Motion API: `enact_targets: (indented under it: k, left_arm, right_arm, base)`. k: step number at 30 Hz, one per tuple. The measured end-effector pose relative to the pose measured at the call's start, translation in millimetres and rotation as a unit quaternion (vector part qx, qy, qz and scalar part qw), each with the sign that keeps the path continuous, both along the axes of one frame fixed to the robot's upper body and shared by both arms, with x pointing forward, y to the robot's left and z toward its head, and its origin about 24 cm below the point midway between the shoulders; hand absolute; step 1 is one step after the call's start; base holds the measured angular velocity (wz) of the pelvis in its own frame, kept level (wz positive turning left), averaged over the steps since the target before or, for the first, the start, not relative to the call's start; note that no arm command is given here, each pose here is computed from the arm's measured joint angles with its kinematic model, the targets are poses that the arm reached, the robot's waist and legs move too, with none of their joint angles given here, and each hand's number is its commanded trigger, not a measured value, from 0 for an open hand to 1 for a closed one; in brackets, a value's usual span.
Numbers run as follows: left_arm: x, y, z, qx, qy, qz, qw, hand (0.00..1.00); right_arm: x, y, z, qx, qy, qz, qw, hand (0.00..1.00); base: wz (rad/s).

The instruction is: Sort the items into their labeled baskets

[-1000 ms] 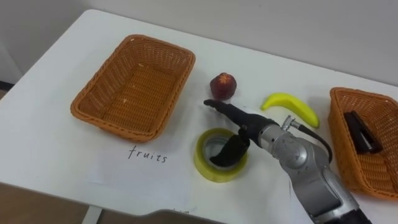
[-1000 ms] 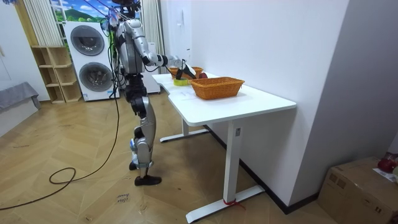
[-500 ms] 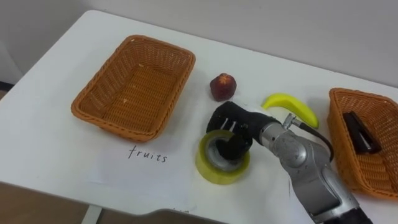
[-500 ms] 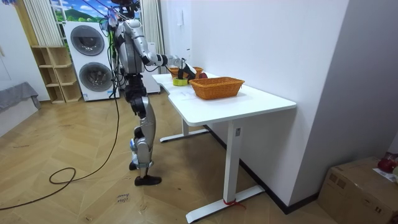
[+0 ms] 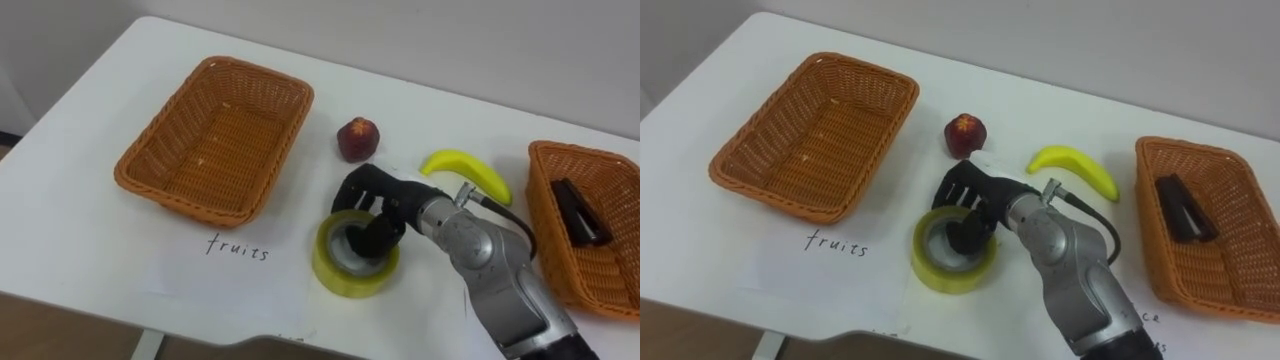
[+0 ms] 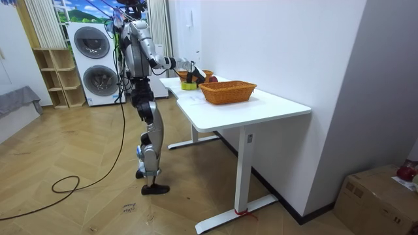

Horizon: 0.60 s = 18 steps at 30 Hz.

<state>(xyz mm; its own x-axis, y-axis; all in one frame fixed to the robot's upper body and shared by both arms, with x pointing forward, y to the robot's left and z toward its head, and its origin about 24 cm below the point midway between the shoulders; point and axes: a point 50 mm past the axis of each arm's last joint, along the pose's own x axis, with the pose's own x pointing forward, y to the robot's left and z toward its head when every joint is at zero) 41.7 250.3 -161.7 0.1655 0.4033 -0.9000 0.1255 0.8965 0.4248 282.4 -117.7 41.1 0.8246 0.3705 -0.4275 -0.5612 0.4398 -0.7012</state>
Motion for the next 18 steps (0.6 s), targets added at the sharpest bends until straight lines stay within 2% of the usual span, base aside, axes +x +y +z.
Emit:
enact_targets:
  k: [18]
  left_arm:
    - [3.7, 0.6, 1.0, 0.001, -0.015, 0.004, 1.000, 0.00]
  right_arm:
    - [-1.5, 1.5, 9.6, 0.002, -0.014, 0.012, 1.000, 1.00]
  base:
    - [0.00]
